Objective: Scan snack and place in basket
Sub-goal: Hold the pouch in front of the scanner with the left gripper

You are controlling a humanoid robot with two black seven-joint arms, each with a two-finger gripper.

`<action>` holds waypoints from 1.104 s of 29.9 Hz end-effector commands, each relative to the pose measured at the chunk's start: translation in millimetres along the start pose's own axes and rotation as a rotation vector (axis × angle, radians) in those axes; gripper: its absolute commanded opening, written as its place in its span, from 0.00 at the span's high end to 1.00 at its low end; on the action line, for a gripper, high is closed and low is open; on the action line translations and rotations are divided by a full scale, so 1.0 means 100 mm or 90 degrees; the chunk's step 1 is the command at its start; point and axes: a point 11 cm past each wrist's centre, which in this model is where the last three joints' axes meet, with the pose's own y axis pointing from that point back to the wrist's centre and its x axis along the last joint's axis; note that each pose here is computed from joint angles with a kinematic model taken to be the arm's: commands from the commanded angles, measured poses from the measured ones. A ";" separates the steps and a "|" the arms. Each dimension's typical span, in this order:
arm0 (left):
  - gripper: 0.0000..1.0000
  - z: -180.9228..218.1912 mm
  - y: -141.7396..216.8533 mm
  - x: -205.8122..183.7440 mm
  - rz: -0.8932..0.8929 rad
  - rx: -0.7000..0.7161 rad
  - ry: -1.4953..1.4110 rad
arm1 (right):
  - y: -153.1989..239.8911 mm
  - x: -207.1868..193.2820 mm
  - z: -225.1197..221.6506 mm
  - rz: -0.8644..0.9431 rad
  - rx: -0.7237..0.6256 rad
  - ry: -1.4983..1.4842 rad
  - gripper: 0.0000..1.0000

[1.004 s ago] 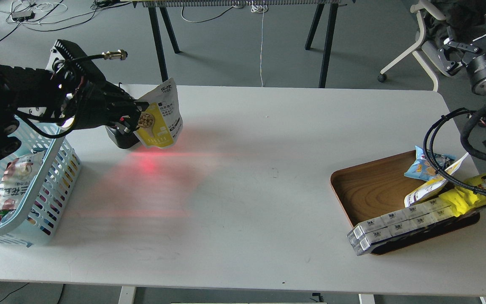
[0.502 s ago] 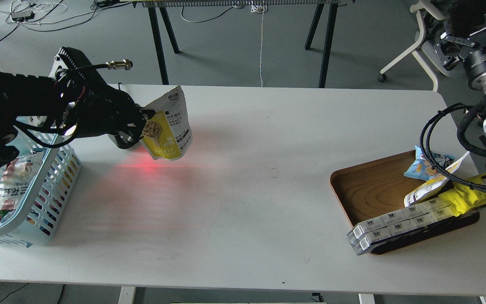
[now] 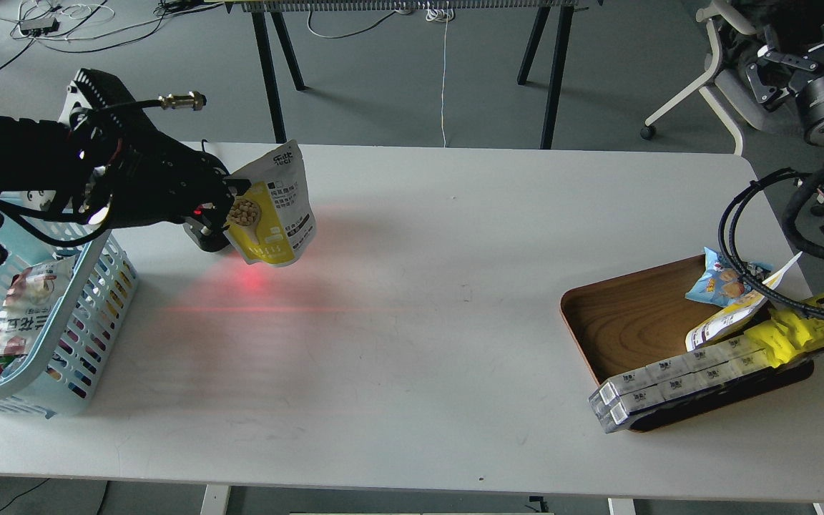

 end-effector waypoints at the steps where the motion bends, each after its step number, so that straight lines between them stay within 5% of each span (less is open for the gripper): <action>1: 1.00 0.02 -0.04 -0.04 -0.006 -0.002 0.004 | 0.00 0.00 0.01 0.000 0.000 -0.001 0.00; 14: 1.00 0.04 -0.07 -0.15 -0.021 -0.006 0.014 | -0.01 0.00 -0.02 0.001 0.006 -0.006 0.00; 33: 1.00 -0.01 0.08 0.19 0.036 0.001 -0.008 | -0.02 -0.04 0.01 -0.003 0.007 -0.013 0.00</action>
